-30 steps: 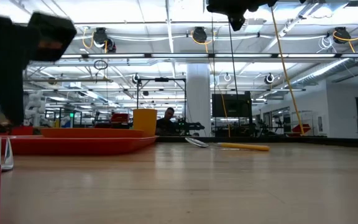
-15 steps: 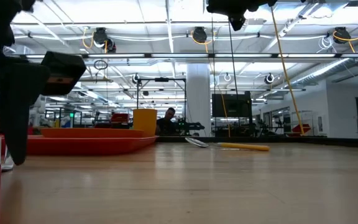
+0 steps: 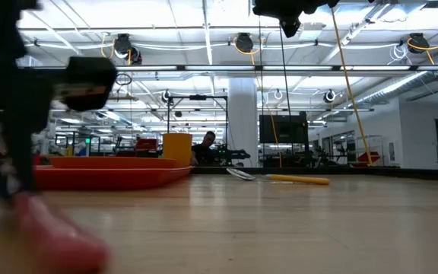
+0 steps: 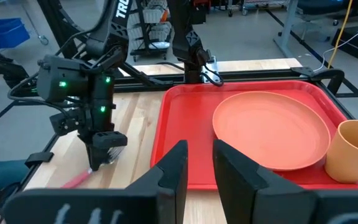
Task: Pick and place plate/cup/fork/spoon on tray
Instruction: Put the pink fork on the red serving tray at the bottom of the orange plate
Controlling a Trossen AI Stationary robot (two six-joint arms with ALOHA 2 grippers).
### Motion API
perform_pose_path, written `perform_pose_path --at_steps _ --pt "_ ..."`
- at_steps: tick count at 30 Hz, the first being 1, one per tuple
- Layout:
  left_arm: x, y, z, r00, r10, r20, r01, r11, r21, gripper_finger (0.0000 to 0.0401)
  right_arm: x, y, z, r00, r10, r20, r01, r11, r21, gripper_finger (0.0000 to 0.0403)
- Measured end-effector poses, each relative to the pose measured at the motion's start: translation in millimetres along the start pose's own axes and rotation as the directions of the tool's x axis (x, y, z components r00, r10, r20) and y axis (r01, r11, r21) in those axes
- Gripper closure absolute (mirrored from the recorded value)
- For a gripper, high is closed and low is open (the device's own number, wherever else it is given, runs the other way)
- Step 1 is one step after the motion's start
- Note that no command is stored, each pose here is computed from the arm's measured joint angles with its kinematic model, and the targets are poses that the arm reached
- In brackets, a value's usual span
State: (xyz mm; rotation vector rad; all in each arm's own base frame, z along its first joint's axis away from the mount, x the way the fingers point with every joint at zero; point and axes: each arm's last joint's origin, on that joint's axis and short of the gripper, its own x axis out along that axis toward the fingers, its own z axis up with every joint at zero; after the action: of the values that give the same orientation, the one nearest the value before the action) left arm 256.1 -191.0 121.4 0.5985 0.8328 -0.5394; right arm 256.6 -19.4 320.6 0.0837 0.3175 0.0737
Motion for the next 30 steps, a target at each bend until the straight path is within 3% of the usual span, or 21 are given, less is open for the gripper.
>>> perform_pose_path --at_steps 8,16,24,30 --pt "-5 10 8 1.000 0.020 -0.001 -0.020 0.997 0.076 0.0395 0 0 0 1.000 -0.001 0.000 0.001 1.000 0.000 0.0337" --pt "-34 26 22 0.996 0.086 -0.027 -0.082 0.990 0.117 0.0397 9 -4 -5 0.997 -0.074 -0.029 0.074 0.997 0.004 0.0337" --pt "-66 37 32 0.978 0.203 0.045 -0.208 0.962 0.178 0.0398 31 -8 -13 0.997 -0.066 -0.044 0.068 0.997 0.026 0.0337" --pt "-120 48 43 0.929 0.312 0.200 -0.351 0.914 0.206 0.0399 62 3 -26 0.997 0.052 -0.053 -0.058 0.989 -0.134 0.0337"
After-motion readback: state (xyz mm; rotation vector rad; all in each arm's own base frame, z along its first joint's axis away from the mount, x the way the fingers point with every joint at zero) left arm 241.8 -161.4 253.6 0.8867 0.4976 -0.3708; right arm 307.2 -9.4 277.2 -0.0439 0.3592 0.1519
